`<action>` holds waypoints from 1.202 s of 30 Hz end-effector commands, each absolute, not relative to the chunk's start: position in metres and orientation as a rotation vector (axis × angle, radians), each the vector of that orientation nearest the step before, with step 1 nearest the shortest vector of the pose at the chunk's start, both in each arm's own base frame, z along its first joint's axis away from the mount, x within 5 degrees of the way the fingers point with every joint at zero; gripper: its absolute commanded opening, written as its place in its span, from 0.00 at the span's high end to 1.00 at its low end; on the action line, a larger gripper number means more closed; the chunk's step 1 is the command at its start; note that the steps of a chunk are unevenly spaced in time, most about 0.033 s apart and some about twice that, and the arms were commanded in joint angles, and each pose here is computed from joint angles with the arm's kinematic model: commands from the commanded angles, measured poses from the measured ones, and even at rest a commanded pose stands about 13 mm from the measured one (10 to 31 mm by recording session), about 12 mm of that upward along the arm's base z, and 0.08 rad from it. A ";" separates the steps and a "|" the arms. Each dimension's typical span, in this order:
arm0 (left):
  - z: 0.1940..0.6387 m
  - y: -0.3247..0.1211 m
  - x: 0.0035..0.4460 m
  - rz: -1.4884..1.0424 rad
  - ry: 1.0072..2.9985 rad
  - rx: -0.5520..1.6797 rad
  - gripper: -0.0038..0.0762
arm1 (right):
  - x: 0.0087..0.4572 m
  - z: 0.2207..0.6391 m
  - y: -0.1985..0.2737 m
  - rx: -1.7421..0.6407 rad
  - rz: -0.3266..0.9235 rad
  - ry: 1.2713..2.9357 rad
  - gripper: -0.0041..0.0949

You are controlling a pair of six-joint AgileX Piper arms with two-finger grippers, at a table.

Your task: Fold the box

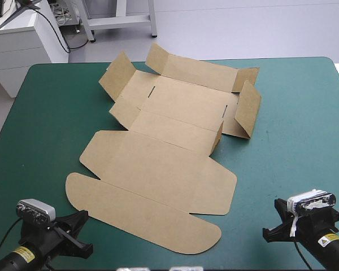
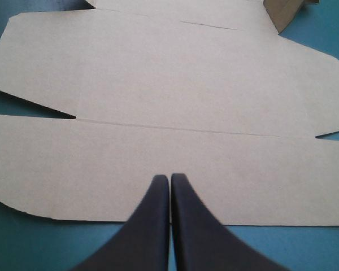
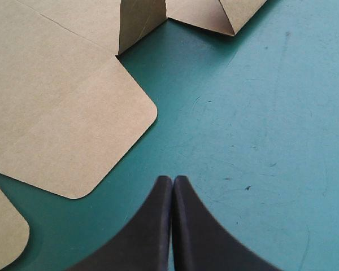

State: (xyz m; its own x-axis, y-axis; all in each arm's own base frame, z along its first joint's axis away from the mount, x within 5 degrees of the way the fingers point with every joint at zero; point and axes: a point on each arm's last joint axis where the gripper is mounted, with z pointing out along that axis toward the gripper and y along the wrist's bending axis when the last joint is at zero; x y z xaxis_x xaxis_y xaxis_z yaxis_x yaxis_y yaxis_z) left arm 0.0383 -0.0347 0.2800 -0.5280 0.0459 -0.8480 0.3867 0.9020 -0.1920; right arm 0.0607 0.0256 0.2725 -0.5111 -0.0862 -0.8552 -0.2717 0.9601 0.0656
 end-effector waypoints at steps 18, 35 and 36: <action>0.290 -0.036 0.042 -0.409 2.006 0.381 0.96 | 0.065 0.283 0.025 -0.212 0.238 2.030 0.98; 0.289 -0.036 0.044 -0.404 1.994 0.370 0.96 | 0.097 0.333 0.021 -0.242 0.255 2.260 0.98; 0.289 -0.036 0.044 -0.404 1.994 0.370 0.96 | 0.101 0.338 0.021 -0.250 0.261 2.272 0.98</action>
State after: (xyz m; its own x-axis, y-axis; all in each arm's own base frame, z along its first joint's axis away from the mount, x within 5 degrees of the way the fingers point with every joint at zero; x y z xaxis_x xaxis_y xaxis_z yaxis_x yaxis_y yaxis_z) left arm 0.0400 -0.0346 0.2757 -0.4874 0.1376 -0.8622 0.4357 0.8941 -0.1036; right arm 0.0881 0.0211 0.3153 -0.6698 -0.1035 -0.7353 -0.2603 0.9601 0.1020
